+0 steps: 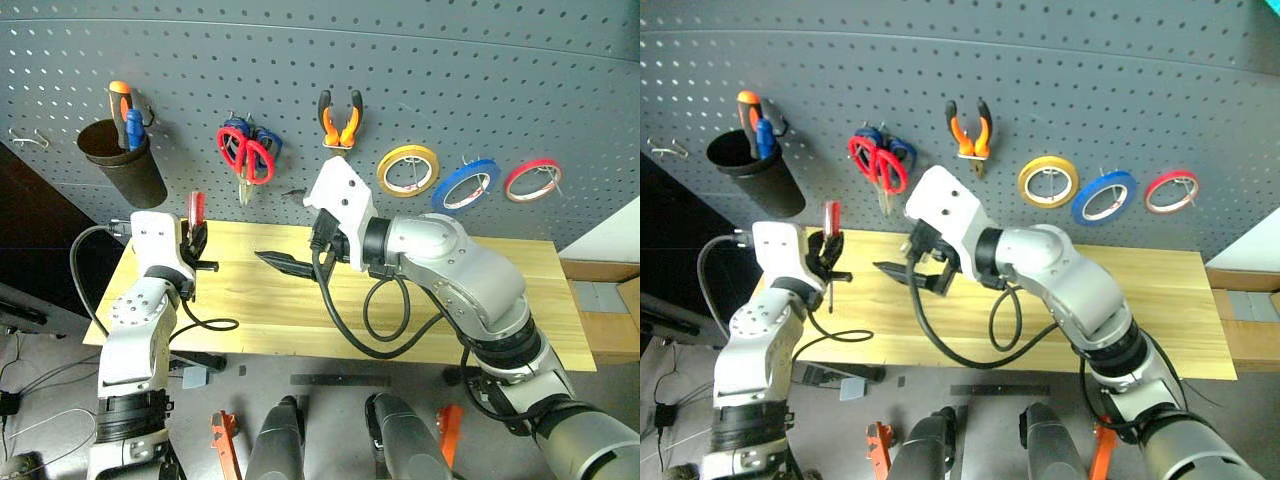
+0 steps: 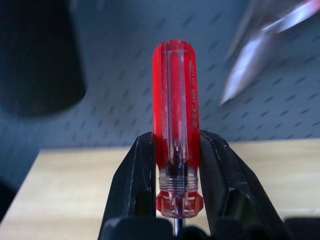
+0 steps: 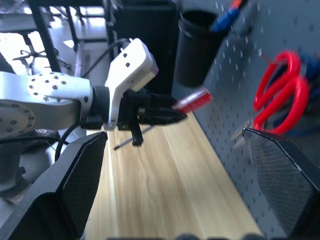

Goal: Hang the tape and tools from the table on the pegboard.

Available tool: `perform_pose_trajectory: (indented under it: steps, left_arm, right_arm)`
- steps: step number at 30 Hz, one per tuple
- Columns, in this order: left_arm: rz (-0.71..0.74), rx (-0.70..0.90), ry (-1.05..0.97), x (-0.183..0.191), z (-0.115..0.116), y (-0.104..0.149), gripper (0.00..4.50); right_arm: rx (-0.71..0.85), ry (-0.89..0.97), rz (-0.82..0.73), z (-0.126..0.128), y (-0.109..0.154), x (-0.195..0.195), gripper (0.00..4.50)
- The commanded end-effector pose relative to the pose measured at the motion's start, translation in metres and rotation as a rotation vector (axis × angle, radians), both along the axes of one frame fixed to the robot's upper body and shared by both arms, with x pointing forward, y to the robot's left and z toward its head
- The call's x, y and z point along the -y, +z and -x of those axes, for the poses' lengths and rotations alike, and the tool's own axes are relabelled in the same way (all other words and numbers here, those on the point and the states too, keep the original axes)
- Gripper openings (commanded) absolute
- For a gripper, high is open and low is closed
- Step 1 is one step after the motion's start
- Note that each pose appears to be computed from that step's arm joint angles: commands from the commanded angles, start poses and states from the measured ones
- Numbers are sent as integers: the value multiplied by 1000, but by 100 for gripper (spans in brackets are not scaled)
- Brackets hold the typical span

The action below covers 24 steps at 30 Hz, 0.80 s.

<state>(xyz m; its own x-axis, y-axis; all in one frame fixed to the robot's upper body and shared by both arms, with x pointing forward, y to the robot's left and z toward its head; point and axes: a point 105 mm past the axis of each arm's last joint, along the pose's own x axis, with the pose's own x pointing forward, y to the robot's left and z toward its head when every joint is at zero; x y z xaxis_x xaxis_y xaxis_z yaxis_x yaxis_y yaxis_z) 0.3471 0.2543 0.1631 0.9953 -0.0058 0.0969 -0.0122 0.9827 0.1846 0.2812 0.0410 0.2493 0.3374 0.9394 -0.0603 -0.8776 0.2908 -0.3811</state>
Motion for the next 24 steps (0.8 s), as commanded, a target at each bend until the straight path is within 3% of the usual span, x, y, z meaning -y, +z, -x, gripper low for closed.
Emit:
perform_pose_trajectory:
  steps: [1,6,10,14,24]
  left_arm:
    - [-85,252,-59,18,12,64,85]
    - [-140,482,-14,6,15,135,85]
    - [-127,591,69,-21,10,177,85]
    - [-117,644,104,-41,-3,196,85]
    - [-102,759,101,-44,-23,230,85]
  right_arm:
    - [116,46,-61,8,26,6,450]
    - [131,4,-110,-2,40,13,450]
    - [144,-16,-121,-7,45,12,450]
    - [127,-48,-146,-13,49,10,450]
    - [153,-66,-165,-15,58,2,450]
